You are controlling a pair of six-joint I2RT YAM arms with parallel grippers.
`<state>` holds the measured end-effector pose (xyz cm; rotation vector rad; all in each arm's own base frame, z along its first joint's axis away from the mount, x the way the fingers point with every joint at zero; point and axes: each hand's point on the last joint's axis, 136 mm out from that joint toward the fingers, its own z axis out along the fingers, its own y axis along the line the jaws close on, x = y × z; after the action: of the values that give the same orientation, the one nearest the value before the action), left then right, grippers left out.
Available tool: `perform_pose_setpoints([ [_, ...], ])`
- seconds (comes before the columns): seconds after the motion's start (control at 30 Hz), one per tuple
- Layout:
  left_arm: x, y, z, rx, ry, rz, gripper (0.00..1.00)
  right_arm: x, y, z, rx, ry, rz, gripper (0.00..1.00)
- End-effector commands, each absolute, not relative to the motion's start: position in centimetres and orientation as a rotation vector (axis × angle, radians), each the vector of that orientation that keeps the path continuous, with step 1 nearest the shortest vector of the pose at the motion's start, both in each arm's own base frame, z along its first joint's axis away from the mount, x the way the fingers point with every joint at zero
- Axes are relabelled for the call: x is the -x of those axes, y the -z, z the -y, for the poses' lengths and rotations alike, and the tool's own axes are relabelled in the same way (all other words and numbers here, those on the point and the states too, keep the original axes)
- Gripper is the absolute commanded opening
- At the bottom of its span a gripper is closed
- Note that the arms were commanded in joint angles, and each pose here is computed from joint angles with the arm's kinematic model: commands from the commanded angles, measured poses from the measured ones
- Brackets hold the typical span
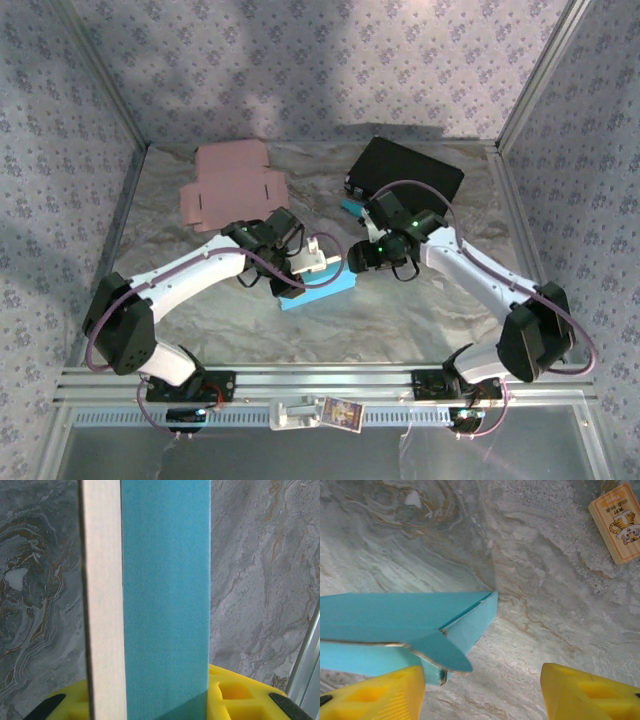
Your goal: Fold the paper box
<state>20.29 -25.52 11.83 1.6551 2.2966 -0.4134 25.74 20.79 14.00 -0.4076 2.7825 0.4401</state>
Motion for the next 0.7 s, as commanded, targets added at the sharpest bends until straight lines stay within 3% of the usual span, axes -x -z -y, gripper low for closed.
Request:
perform_pose_setpoints([
  [0.0,-20.1,-12.3,25.6,-1.665,0.432,-2.296,0.3,-25.9,-12.7,-19.8,0.418,-0.314,-2.828,0.61],
  [0.2,-20.2,-12.6,25.6,-1.658,0.428,-2.28,0.3,-25.7,-14.2,-19.8,0.447,-0.309,-2.795,0.59],
  [0.4,-20.2,-12.6,25.7,-1.666,0.432,-2.271,0.27,-27.0,-19.7,-20.1,0.518,-0.477,-2.611,0.61],
  [0.67,-20.3,-12.7,25.8,-1.672,0.432,-2.263,0.27,-26.6,-19.4,-20.3,0.818,-0.525,-2.602,0.56],
])
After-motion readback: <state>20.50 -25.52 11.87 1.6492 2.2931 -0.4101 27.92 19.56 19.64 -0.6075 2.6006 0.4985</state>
